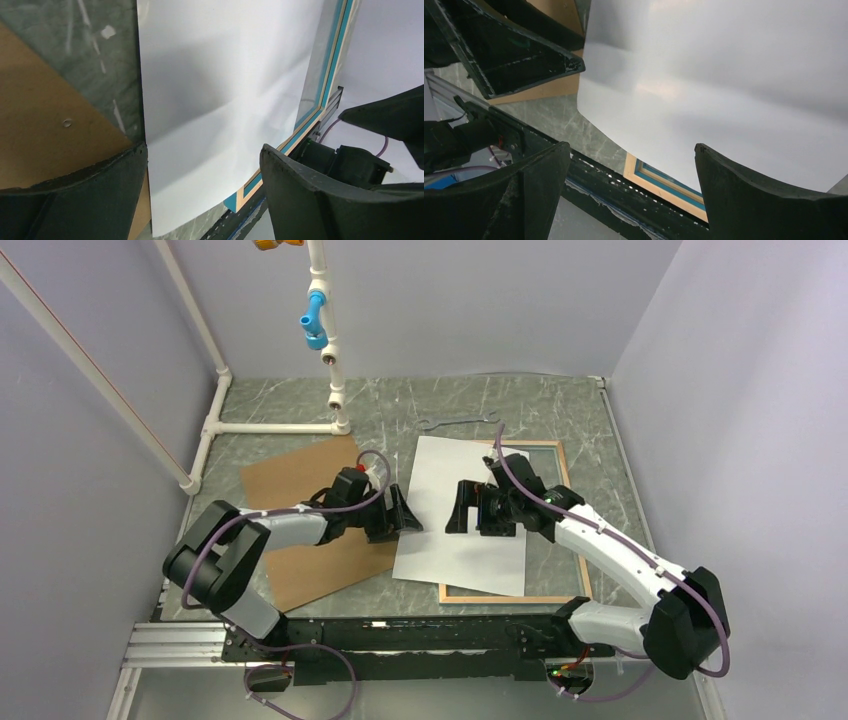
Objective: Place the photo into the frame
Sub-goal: Turn over the photo from the photo frame, then adjust the photo in the photo frame.
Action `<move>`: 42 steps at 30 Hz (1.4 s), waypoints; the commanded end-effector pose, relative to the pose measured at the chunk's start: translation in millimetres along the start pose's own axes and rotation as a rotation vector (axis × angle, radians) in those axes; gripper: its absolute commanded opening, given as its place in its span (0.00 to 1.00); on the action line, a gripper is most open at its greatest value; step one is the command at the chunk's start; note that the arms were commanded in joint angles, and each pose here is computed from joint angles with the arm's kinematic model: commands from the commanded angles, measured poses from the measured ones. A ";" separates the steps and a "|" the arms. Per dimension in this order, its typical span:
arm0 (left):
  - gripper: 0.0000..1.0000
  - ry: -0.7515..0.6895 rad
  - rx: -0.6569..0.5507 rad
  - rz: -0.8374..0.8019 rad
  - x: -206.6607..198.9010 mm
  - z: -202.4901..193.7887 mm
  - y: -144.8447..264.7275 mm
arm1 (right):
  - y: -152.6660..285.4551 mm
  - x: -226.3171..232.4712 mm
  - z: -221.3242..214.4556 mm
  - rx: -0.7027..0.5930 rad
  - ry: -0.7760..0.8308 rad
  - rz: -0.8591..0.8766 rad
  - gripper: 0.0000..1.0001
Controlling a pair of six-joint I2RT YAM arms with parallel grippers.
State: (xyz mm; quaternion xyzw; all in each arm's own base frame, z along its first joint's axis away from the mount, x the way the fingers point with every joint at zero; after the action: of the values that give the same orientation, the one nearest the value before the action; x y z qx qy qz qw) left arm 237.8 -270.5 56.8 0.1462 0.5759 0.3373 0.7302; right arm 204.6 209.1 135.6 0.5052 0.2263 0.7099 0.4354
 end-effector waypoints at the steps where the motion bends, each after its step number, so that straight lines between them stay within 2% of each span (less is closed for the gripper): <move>1: 0.87 -0.030 0.001 0.027 -3.7 1.7 -15.6 | -6.0 3.9 -10.6 0.031 -0.009 0.064 0.97; 9: 0.82 -0.084 0.000 -0.164 -53.8 3.7 -17.4 | -9.5 -4.6 -16.1 0.033 -0.019 0.043 0.97; 13: 0.78 -0.109 0.010 -0.206 -71.1 2.9 -16.0 | -7.9 -6.4 -13.6 0.021 -0.021 0.035 0.97; 21: 0.68 -0.126 0.015 -0.237 -84.6 3.5 -10.2 | -2.4 -9.7 -7.7 -0.010 -0.039 0.036 0.97; 31: 0.50 -0.118 0.037 -0.328 -96.1 -1.6 -18.5 | 6.7 -13.8 3.8 -0.046 -0.073 0.064 0.97; 34: 0.56 -0.121 0.037 -0.262 -84.7 -1.8 -20.5 | 8.6 -17.9 5.7 -0.051 -0.079 0.056 0.97; 38: 0.67 -0.153 0.009 -0.054 -57.1 5.0 -18.5 | 7.9 -23.0 3.6 -0.047 -0.079 0.044 0.97; 42: 0.68 -0.151 0.000 0.075 -33.6 5.6 -18.0 | 5.6 -25.5 1.1 -0.039 -0.084 0.043 0.97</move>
State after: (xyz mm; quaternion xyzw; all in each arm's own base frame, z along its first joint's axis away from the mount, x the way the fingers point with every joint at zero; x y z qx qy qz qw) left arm 237.1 -320.6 76.5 0.1612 0.5494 0.2973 0.7641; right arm 206.3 184.2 125.2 0.5361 0.1902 0.6916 0.4451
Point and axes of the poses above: each gripper's point midway between its finger pads, its own y axis back along the fingers, its own x axis along the line the jaws close on, z = x × y, the point moved 1 cm from there along y, back along the fingers, and after that the axes turned 3 degrees about -y, right-handed, at the moved point
